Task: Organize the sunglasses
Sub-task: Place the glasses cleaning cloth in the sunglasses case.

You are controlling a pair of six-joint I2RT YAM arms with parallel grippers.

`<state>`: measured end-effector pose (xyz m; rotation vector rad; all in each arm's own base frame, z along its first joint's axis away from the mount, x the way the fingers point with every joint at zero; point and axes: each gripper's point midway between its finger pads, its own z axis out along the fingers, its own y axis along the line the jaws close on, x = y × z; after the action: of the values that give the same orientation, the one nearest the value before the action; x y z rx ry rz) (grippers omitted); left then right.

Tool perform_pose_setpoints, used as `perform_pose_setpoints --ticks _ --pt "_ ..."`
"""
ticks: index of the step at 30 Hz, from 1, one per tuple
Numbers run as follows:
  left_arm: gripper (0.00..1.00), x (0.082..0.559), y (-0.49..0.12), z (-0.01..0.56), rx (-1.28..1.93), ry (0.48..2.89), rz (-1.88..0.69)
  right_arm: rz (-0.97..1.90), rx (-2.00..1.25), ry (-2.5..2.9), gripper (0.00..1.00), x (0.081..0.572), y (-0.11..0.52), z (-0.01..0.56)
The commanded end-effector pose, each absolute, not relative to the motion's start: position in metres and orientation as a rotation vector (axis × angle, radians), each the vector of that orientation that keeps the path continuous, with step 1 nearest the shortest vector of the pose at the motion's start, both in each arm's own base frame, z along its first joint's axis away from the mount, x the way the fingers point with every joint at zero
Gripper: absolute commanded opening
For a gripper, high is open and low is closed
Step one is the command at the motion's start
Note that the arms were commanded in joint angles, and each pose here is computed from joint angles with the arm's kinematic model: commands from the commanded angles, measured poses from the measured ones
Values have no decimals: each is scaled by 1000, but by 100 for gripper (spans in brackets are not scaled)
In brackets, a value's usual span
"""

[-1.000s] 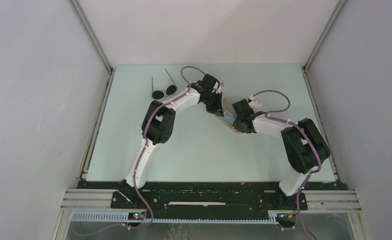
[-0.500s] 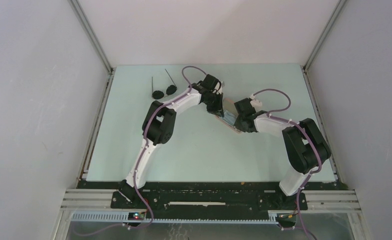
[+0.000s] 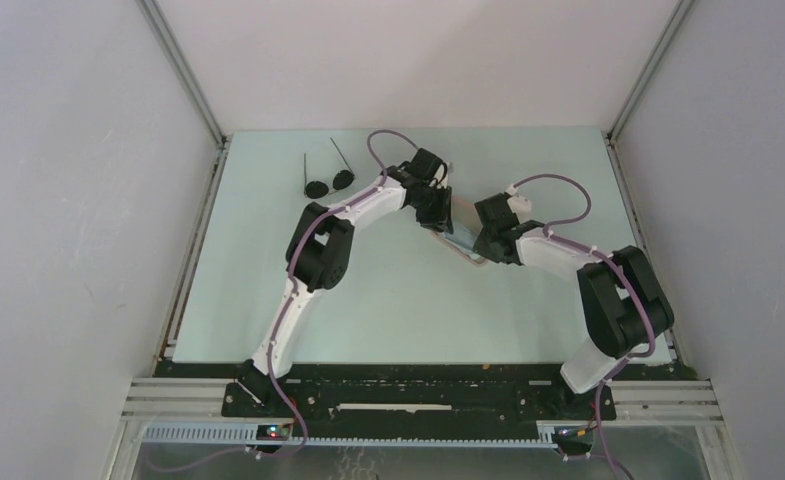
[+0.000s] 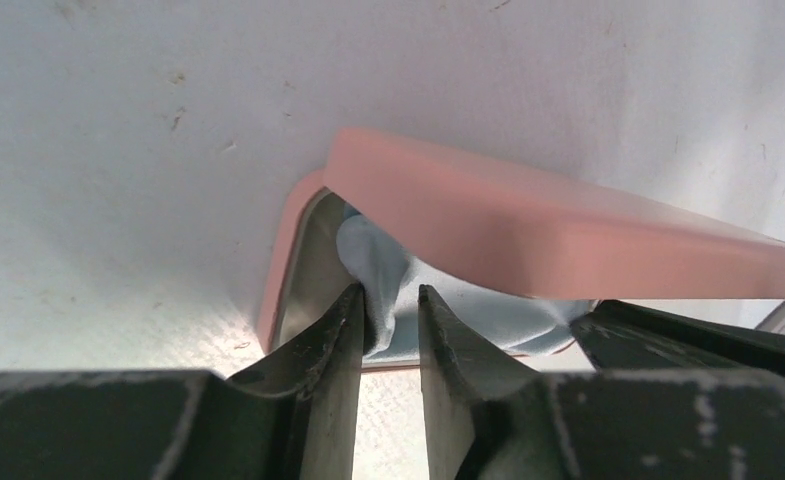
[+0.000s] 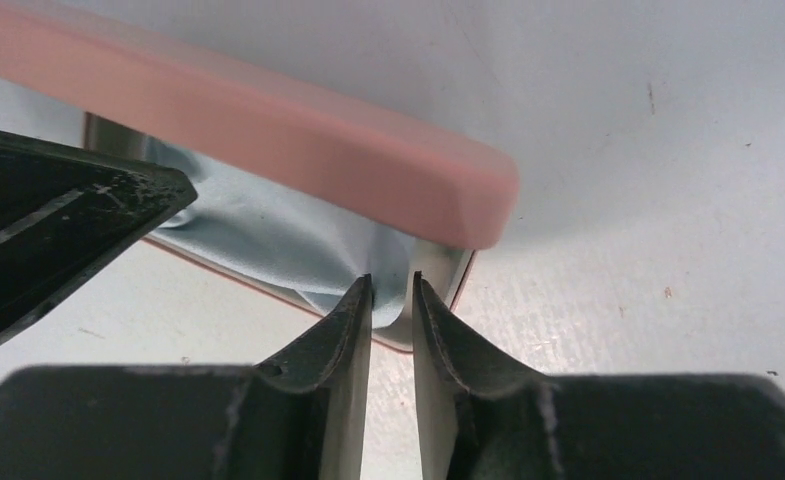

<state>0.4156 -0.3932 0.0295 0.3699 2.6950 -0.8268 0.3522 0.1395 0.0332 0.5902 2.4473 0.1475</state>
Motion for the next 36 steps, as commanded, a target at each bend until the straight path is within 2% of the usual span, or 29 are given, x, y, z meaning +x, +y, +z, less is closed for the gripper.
perform_pose_setpoints --ticks 1,9,16,19,28,32,36 --pt "31 427 -383 72 364 2609 -750 141 604 2363 33 357 129 62" --pt "31 424 -373 84 330 2584 -722 179 600 2363 34 356 134 68" --pt "25 417 -369 82 315 2589 -729 247 543 2402 10 353 157 58" --pt "21 414 -370 76 320 2604 -737 262 555 2436 4 353 160 45" --pt "17 416 -374 84 316 2574 -772 200 584 2507 2 352 148 12" --pt "17 417 -377 93 318 2551 -792 193 568 2505 1 352 145 16" --pt "16 411 -393 100 313 2533 -940 234 561 2466 1 355 147 35"
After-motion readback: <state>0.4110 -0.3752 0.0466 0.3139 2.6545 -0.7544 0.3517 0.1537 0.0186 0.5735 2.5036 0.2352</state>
